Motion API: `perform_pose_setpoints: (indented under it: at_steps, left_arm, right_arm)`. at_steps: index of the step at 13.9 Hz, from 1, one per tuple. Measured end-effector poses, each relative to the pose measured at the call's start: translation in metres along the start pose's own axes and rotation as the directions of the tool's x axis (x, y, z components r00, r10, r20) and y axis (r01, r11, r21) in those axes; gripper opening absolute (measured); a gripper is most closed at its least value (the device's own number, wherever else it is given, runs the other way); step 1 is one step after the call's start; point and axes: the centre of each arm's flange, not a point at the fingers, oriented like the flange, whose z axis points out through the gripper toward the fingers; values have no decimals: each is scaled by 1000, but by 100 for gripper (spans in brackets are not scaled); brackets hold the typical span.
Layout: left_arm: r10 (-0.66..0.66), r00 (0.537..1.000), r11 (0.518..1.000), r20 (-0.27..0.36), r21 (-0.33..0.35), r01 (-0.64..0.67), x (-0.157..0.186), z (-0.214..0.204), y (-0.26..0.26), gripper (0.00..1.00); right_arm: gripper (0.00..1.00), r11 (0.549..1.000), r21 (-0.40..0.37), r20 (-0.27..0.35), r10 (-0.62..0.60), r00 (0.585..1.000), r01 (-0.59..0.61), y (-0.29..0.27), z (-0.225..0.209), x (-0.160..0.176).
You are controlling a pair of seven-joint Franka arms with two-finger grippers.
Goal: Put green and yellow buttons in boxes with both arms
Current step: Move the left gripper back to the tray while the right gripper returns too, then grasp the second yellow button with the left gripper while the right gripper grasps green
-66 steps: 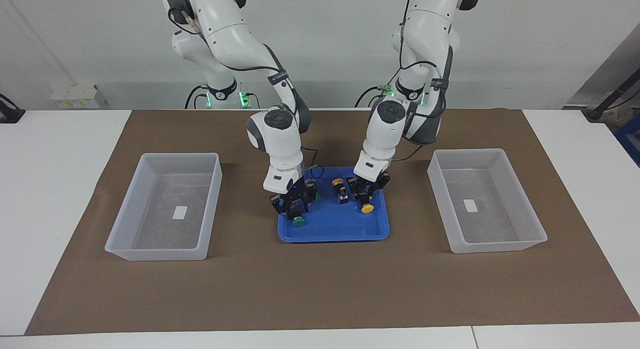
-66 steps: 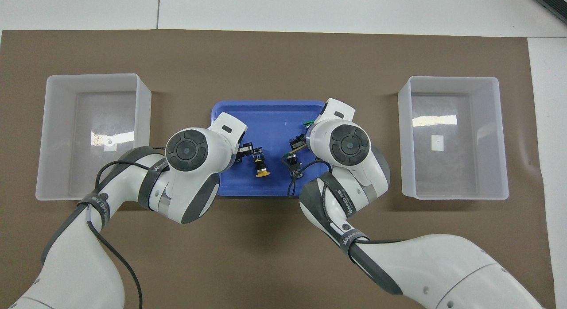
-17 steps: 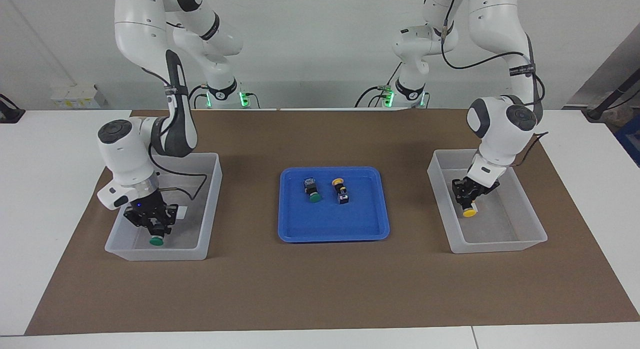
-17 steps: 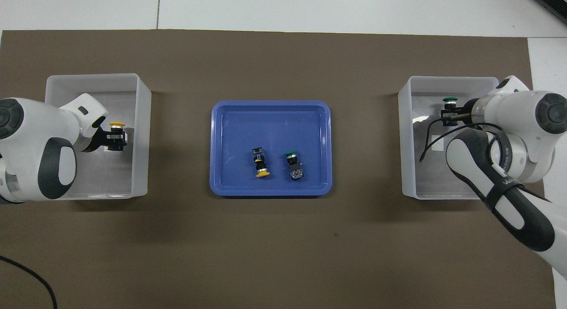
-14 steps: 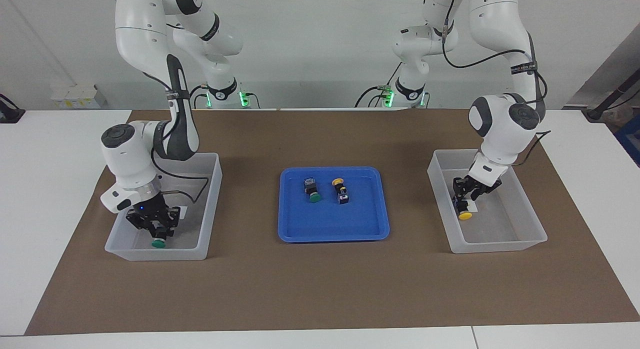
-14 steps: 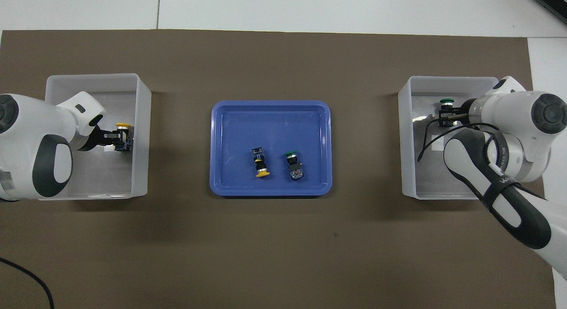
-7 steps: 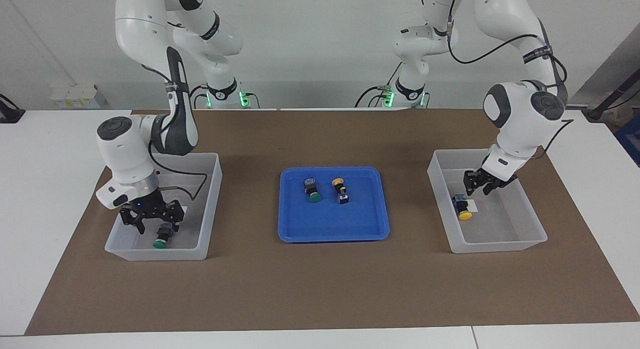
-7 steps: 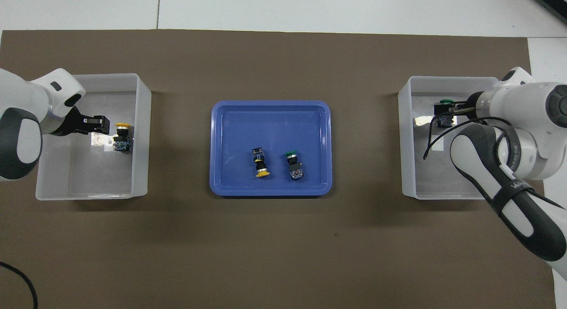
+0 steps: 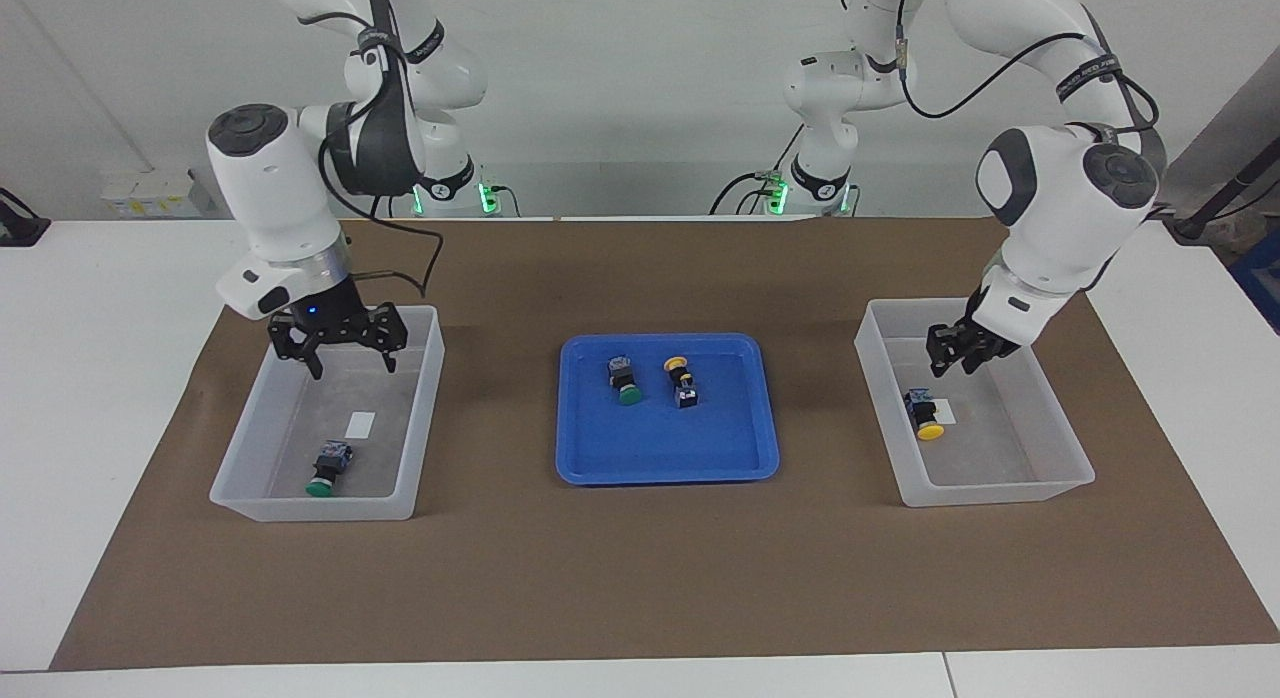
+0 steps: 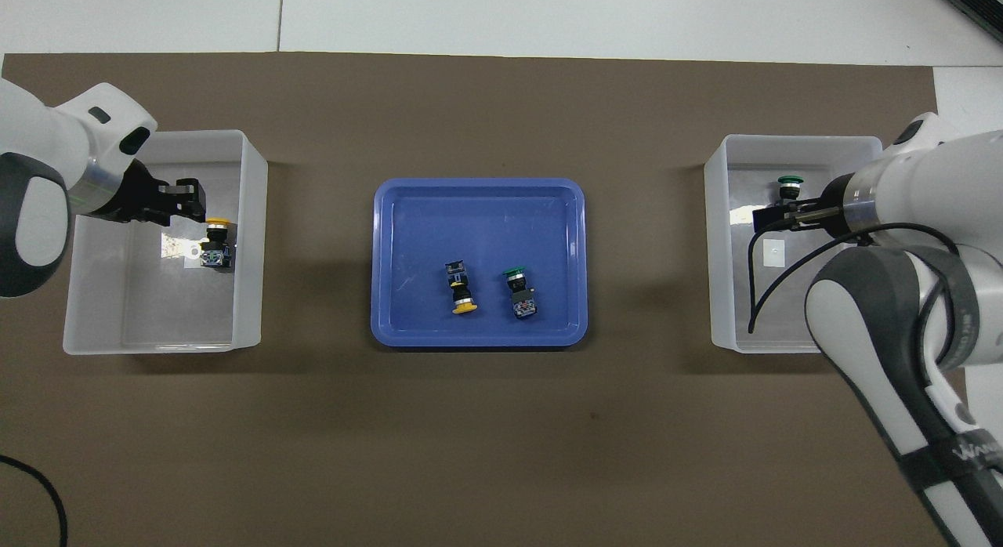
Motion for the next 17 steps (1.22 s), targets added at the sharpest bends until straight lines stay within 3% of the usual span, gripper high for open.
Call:
perform_pose_setpoints:
  at_steps: [6,11,17]
  left_arm:
    - [-151,988,988,16,7,151,-31,12,113,47]
    - [-213,976,976,-52,-59,210,-67,51,179,47]
    - [-247,965,964,-86,-118,237,-103,83,226,48]
  right_arm:
    - [100,986,34,-34,-165,986,166,-122,5,-6]
    - [100,948,67,-91,-305,948,311,-221,51,-22]
    - [100,949,102,-125,-286,950,299,-277,110,-34]
